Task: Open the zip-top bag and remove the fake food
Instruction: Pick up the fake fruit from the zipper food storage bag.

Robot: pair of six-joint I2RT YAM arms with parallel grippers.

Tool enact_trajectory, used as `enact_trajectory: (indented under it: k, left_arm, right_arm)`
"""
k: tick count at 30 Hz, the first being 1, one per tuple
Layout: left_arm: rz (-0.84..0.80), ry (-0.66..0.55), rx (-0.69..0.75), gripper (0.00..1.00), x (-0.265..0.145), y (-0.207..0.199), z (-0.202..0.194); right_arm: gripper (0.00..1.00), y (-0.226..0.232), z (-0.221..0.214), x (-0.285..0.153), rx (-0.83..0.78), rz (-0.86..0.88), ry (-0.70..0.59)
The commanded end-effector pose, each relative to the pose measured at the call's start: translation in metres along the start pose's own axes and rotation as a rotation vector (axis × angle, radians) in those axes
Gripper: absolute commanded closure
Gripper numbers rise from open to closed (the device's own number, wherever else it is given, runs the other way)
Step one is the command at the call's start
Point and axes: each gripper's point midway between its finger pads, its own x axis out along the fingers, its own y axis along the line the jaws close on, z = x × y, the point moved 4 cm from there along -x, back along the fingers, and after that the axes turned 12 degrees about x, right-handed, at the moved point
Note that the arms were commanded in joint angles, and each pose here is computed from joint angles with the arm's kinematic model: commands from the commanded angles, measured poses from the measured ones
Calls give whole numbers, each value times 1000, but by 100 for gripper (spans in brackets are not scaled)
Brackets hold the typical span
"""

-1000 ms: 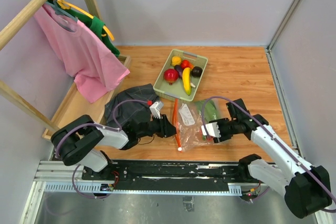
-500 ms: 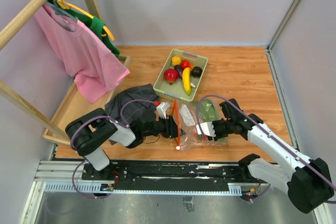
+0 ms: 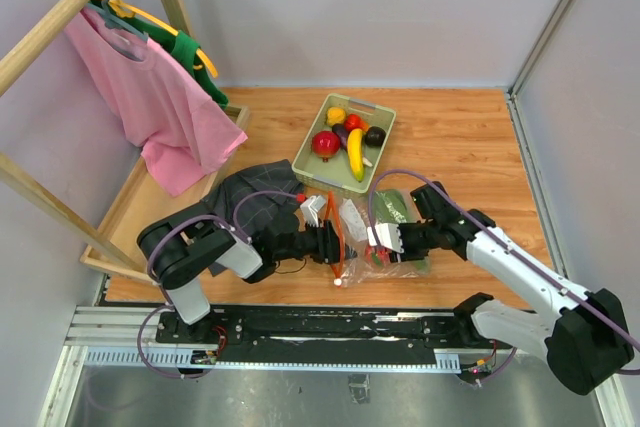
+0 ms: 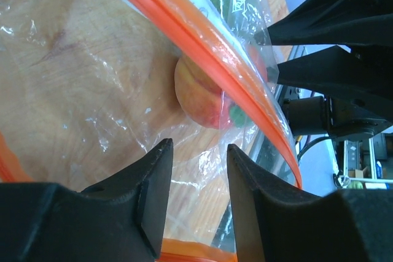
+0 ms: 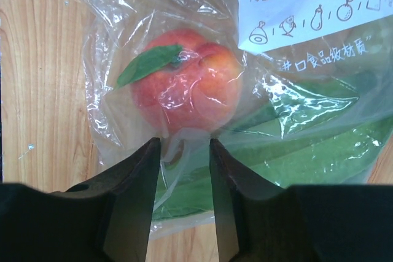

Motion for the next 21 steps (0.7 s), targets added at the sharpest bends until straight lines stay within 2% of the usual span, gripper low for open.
enact_trajectory:
  k: [1,3,7,9,13,16,21]
  left_arm:
    - [-37,-36,7,57,3,-6,4]
    - [-40,-35,7,61,3,-6,3]
    - [-26,-29,-1,79,4,-2,0]
    - [-16,-22,-8,83,4,1,-3]
    - [-4,-7,-13,83,6,4,-7]
    - [-4,-6,-8,82,8,5,-7]
    - [-46,-34,-3,74,8,-3,-2]
  right_arm:
    - [60,3,16,0,-37,53,-59]
    - [60,2,16,4,-31,66,-53]
    - [60,-3,17,10,8,74,-46]
    - [60,-2,18,14,13,70,-43]
    - [61,1,15,22,-4,60,-4]
    - [65,2,14,24,2,63,3]
    - [71,2,16,27,5,58,13]
